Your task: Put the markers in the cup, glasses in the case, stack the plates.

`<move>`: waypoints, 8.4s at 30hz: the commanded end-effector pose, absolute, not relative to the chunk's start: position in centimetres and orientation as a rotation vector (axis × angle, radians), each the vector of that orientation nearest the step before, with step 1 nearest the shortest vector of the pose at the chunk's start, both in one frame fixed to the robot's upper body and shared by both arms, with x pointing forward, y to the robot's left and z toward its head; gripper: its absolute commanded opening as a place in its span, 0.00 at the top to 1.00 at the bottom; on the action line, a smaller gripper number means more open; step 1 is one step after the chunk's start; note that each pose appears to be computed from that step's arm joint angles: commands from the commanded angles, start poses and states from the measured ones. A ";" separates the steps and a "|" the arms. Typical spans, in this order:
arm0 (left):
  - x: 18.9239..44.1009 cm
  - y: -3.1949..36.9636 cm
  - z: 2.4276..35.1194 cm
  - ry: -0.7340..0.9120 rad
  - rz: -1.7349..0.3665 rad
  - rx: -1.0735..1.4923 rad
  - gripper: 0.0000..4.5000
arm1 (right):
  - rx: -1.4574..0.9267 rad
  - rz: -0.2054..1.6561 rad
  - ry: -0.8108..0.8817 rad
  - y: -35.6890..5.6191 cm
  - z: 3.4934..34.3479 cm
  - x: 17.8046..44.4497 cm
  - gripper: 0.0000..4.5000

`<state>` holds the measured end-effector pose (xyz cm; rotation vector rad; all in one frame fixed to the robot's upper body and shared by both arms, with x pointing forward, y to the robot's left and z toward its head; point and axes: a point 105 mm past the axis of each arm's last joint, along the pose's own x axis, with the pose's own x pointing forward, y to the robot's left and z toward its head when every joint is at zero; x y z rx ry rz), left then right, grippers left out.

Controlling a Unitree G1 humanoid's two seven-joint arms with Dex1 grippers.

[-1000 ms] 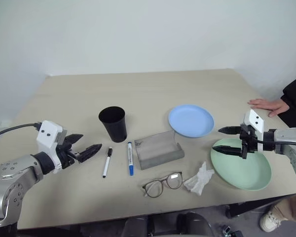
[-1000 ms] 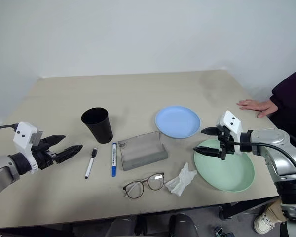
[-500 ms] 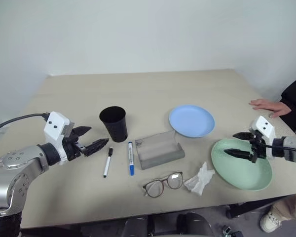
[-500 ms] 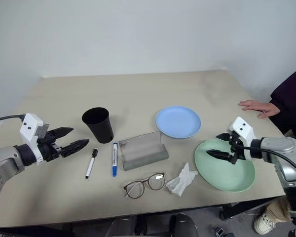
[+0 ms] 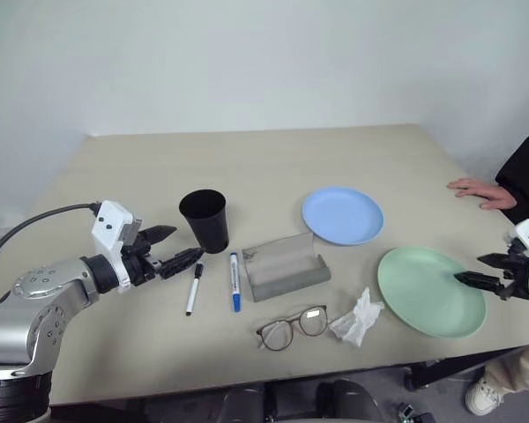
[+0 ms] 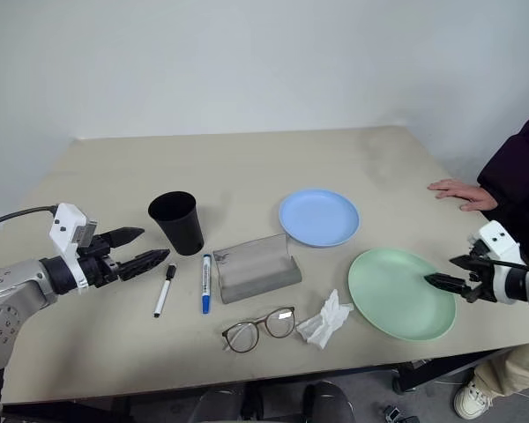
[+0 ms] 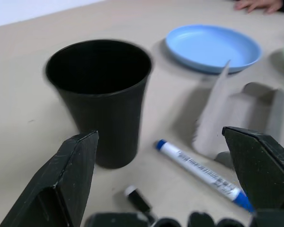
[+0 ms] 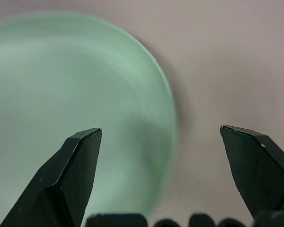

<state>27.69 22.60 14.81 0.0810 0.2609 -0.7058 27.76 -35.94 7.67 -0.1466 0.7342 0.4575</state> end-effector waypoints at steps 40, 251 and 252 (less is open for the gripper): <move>27.4 23.3 16.0 0.207 -0.690 0.120 0.00 | 0.605 0.482 0.472 -31.7 10.3 31.7 0.99; 25.2 9.5 8.4 0.552 -1.412 0.362 0.00 | -0.513 1.637 0.277 -8.5 16.4 32.6 0.00; 25.1 9.4 8.4 0.554 -1.415 0.364 0.00 | -0.513 1.637 0.277 -8.5 16.4 32.6 0.00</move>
